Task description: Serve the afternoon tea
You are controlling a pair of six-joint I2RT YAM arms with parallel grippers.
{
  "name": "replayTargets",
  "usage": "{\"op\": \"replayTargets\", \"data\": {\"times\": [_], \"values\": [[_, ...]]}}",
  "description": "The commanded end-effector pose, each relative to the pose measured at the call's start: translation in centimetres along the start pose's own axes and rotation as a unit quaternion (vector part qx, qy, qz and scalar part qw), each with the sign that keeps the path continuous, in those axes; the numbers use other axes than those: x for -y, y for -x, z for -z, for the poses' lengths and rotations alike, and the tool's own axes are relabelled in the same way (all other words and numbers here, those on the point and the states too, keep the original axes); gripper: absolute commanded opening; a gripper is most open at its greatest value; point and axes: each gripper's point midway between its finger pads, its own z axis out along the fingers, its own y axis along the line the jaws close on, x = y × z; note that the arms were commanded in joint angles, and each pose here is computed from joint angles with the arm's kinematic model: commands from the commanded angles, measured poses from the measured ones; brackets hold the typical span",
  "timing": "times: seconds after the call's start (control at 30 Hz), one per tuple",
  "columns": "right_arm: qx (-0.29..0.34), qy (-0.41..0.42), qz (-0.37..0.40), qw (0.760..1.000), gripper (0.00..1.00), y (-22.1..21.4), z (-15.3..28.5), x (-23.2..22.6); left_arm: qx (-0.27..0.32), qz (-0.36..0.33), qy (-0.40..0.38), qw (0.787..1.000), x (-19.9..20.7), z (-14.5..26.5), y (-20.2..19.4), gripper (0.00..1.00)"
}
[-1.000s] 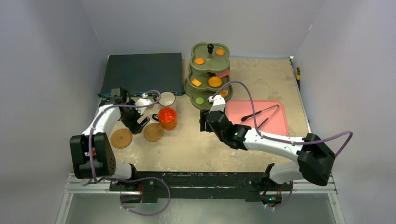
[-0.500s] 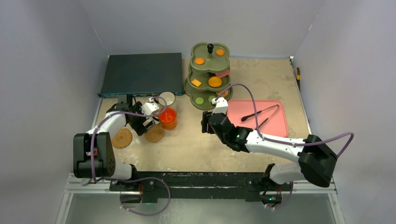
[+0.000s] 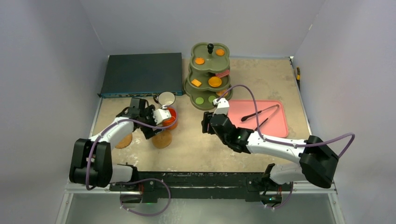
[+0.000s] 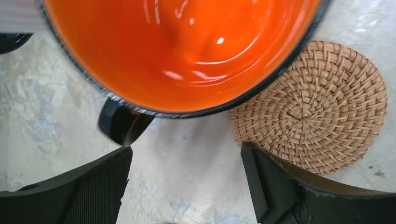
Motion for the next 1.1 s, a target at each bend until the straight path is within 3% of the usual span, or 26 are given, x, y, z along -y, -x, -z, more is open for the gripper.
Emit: {"op": "replayTargets", "data": {"times": [0.0,0.3,0.47,0.6,0.73,0.87,0.97,1.07], "values": [[0.015,0.006,-0.011,1.000,0.61,-0.1,0.1,-0.1,-0.011,0.021,-0.074,0.997,4.7,-0.3,-0.1,0.87],[-0.006,0.036,0.032,0.999,0.61,-4.4,0.4,-3.4,0.006,0.043,-0.118,0.992,7.7,-0.5,4.3,0.88],[0.000,0.104,0.066,0.992,0.58,-5.7,0.7,-7.8,0.018,0.044,-0.089,0.995,4.7,2.4,7.3,0.91],[0.005,0.171,0.100,0.980,0.54,-6.9,1.1,-12.6,0.037,0.058,-0.068,0.995,1.2,6.0,7.4,0.94],[0.000,0.221,0.145,0.964,0.46,-8.7,1.2,-16.6,0.005,0.063,-0.063,0.996,-1.9,8.7,3.3,0.96],[-0.005,0.251,0.175,0.952,0.42,-10.1,1.1,-19.2,-0.073,0.081,-0.066,0.992,-3.6,10.0,-4.9,0.97],[-0.021,0.268,0.183,0.946,0.41,-11.5,0.9,-19.9,-0.122,0.074,-0.094,0.985,-3.5,11.0,-10.2,0.97],[-0.046,0.258,0.187,0.947,0.33,-13.2,0.5,-19.1,-0.152,0.080,-0.108,0.979,-3.7,11.4,-14.0,0.98]]}}
